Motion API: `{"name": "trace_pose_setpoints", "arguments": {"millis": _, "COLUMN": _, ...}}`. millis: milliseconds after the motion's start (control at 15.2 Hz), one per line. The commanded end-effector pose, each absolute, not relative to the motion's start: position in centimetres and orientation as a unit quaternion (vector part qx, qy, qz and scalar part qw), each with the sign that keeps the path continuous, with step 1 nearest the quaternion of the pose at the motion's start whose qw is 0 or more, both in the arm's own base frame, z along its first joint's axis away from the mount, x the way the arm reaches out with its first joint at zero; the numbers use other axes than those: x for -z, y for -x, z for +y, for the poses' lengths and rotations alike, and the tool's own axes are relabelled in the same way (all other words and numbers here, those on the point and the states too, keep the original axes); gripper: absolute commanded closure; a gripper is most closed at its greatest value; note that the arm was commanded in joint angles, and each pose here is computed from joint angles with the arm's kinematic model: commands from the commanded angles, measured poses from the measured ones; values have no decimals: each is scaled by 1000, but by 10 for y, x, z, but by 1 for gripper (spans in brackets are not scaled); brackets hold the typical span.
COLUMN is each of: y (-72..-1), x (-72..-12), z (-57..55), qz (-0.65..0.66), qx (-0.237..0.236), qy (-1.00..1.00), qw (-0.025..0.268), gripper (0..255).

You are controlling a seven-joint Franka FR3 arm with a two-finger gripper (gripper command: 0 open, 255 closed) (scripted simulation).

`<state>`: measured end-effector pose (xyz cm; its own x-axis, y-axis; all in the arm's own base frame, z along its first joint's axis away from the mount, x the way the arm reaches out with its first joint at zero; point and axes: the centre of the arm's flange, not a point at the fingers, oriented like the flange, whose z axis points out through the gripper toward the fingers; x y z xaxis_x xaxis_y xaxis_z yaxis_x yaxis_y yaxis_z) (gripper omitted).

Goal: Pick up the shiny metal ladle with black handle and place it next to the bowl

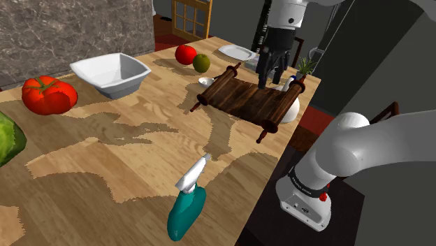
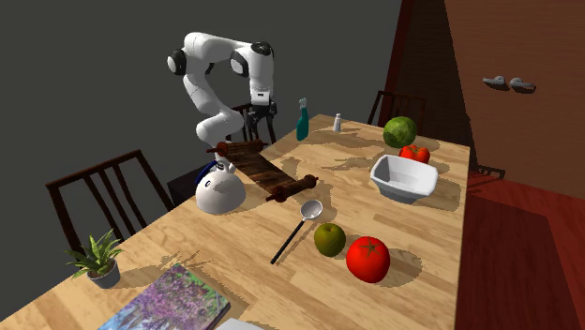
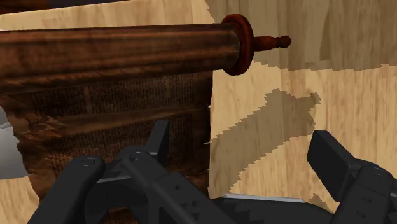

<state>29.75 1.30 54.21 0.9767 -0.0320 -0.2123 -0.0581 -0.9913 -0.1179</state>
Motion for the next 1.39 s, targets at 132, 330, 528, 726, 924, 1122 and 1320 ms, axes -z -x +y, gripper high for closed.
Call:
{"name": "trace_pose_setpoints", "arguments": {"millis": 132, "y": -317, "x": -530, "z": 18, "qz": 60, "qx": -97, "qy": 992, "qw": 59, "gripper": 0}}
{"name": "trace_pose_setpoints", "arguments": {"millis": 330, "y": -347, "x": -513, "z": 22, "qz": 116, "qx": -83, "qy": 988, "qw": 55, "gripper": 0}}
{"name": "trace_pose_setpoints", "arguments": {"millis": 528, "y": -377, "x": -496, "z": 22, "qz": 172, "qx": -69, "qy": 981, "qw": 50, "gripper": 0}}
{"name": "trace_pose_setpoints", "arguments": {"millis": 726, "y": -407, "x": -480, "z": 18, "qz": 227, "qx": -55, "qy": 971, "qw": 45, "gripper": 0}}
{"name": "trace_pose_setpoints", "arguments": {"millis": 924, "y": -437, "x": -464, "z": 11, "qz": 282, "qx": -40, "qy": 958, "qw": 41, "gripper": 0}}
{"name": "trace_pose_setpoints", "arguments": {"millis": 1122, "y": -467, "x": -450, "z": 0, "qz": 335, "qx": -26, "qy": 941, "qw": 36, "gripper": 0}}
{"name": "trace_pose_setpoints", "arguments": {"millis": 1320, "y": -495, "x": -436, "z": -15, "qz": 388, "qx": -11, "qy": 921, "qw": 31, "gripper": 0}}
